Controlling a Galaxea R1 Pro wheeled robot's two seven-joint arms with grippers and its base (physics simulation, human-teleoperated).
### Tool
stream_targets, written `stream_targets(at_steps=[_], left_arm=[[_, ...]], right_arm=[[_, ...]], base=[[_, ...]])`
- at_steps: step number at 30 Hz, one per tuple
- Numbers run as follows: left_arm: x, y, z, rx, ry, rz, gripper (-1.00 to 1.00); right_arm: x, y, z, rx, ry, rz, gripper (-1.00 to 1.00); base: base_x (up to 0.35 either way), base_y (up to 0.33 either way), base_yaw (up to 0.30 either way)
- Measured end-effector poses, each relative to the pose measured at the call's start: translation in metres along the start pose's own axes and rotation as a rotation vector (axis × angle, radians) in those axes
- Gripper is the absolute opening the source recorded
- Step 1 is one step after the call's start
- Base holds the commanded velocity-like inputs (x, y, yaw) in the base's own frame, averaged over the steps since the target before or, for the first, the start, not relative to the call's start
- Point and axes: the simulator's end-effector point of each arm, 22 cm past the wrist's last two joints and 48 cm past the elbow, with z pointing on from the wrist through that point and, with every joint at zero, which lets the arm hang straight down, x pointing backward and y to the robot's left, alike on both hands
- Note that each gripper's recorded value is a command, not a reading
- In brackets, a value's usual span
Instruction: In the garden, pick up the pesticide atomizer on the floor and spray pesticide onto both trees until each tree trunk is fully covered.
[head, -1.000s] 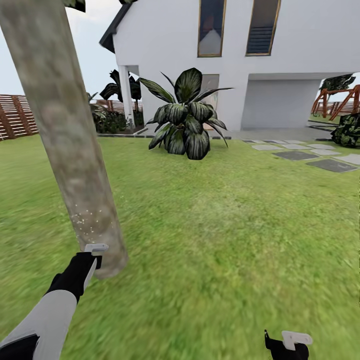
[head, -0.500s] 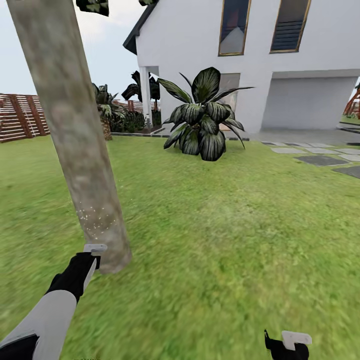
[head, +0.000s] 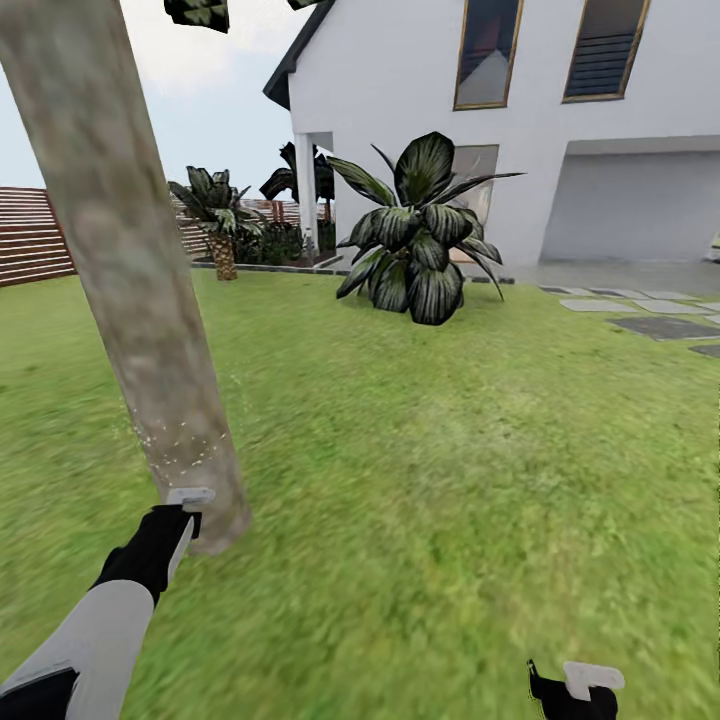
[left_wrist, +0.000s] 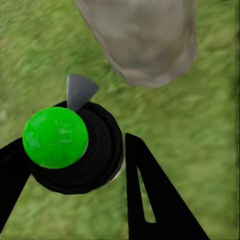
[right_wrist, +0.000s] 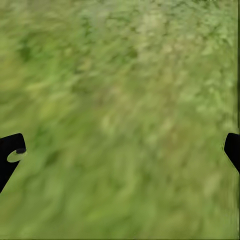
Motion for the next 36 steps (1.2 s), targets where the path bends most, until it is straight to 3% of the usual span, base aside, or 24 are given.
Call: stream_targets(at_steps=[6,23,36], left_arm=[[-0.0007,0.0007,-0.0001,-0.001,-0.001,-0.002,-1.0],[-0.0011,0.0032,0.0001,-0.006,-0.003,0.002,-1.0],[-0.0018,0.003,0.0,-0.007,-0.004,0.003,-1.0]], right_arm=[[0.0,0.0001,0.0,0.0,0.0,0.0,1.0],[0.0005,0.0005,-0.0002,-0.001,0.001,0.0,1.0],[0.0001,0.0001,0.0,0.0,0.0,0.0,1.0]], base=[[0.096,-0.275,0.079],[0.145,-0.266,0.271],[0.115,-0.267,0.017]])
